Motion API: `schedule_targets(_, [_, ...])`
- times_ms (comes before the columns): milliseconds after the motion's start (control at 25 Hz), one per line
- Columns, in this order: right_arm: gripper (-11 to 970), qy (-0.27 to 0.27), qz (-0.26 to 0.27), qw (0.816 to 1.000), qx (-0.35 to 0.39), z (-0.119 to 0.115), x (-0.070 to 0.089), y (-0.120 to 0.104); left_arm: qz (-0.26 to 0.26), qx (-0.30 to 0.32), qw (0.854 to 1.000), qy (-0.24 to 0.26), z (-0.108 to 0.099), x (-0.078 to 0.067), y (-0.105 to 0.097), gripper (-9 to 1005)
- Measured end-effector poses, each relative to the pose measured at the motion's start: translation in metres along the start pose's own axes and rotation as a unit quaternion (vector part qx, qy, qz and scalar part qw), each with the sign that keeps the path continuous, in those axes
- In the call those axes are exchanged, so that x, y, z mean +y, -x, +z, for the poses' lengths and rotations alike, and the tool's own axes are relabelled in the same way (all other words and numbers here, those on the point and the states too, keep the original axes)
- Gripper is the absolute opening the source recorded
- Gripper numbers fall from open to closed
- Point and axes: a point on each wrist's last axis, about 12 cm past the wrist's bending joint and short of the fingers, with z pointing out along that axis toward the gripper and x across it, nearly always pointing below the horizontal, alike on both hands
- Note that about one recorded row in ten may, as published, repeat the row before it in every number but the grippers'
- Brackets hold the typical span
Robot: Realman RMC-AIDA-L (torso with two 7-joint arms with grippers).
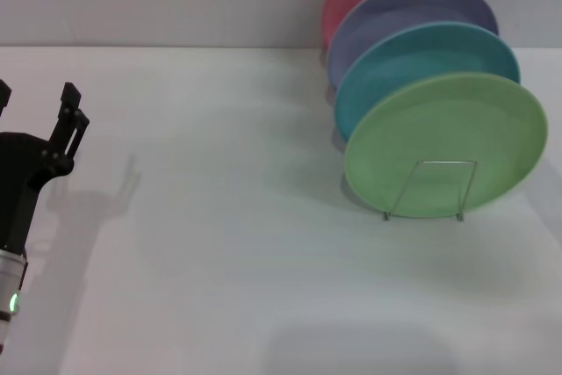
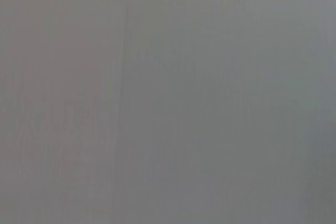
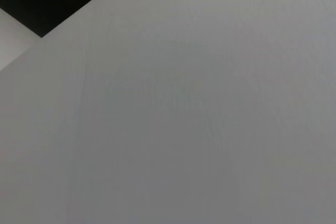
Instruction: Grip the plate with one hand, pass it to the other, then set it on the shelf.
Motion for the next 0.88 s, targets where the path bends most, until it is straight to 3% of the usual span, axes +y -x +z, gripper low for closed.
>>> schedule_targets(320, [565, -0.014, -0.001, 1.000, 0.006, -0.025, 0.001, 0.006, 0.002, -0.007, 1.000, 0.008, -0.007, 0.002, 0.002, 818])
schedule_targets(640, [565, -0.027, -0.003, 1.000, 0.012, -0.052, 0.005, 0.012, 0.009, -0.015, 1.000, 0.002, 0.005, 0.003, 0.004, 817])
schedule_targets(840, [564, -0.088, -0.029, 0.996, 0.014, -0.078, 0.009, 0.015, 0.023, -0.013, 1.000, -0.002, 0.015, 0.007, 0.004, 817])
schedule_targets(880, [564, -0.126, -0.050, 0.991, 0.016, -0.088, 0.009, 0.015, 0.029, -0.014, 0.999, -0.006, 0.020, 0.009, 0.004, 817])
